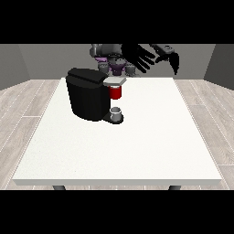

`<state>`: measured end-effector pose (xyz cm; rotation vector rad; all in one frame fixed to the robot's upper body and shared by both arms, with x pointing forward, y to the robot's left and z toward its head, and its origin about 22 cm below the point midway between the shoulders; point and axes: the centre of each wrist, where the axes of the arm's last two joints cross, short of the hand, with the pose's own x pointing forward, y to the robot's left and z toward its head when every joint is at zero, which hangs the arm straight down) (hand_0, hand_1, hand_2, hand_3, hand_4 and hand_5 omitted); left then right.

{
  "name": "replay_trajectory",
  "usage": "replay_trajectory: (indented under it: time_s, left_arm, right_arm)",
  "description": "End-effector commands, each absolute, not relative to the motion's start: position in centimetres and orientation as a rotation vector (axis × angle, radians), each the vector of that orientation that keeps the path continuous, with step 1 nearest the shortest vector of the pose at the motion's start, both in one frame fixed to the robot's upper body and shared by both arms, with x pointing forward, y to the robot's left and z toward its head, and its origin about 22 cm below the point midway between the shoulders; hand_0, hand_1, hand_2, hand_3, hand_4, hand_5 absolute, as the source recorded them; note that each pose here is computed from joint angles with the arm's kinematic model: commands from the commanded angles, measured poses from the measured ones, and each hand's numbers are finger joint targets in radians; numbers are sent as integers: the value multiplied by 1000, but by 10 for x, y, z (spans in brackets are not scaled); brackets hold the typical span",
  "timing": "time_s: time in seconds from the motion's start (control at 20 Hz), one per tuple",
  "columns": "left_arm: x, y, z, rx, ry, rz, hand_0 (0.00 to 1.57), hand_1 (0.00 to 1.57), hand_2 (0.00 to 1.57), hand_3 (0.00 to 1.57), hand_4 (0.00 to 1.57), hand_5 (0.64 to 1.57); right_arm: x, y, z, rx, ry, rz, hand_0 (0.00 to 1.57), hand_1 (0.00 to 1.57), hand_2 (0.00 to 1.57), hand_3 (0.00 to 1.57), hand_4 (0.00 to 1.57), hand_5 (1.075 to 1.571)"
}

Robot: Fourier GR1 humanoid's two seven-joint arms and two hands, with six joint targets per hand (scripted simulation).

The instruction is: Insert the coffee pod into the coffee machine and close the lid

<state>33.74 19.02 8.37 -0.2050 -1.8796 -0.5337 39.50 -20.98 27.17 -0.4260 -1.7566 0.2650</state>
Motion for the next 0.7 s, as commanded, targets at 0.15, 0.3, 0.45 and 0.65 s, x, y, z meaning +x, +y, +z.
replay_trajectory:
  time_s: [0.15,0.3,0.45,0.65]
  left_arm:
    - [348,195,116,-229,-1963,-570,0,0,0,0,377,1571]
    - [340,192,103,-240,-1940,-573,0,0,0,0,254,1571]
    - [336,199,97,-213,-1940,-546,0,0,0,0,203,1571]
    - [338,196,106,-232,-1913,-553,0,0,0,0,297,1571]
  right_arm:
    - [399,-172,305,-371,-1986,355,0,0,0,0,0,1571]
    - [407,-160,292,-330,-2001,318,0,0,0,0,0,1571]
    - [415,-172,301,-294,-1998,348,0,0,0,0,53,1571]
    - [422,-156,301,-277,-2010,331,0,0,0,0,0,1571]
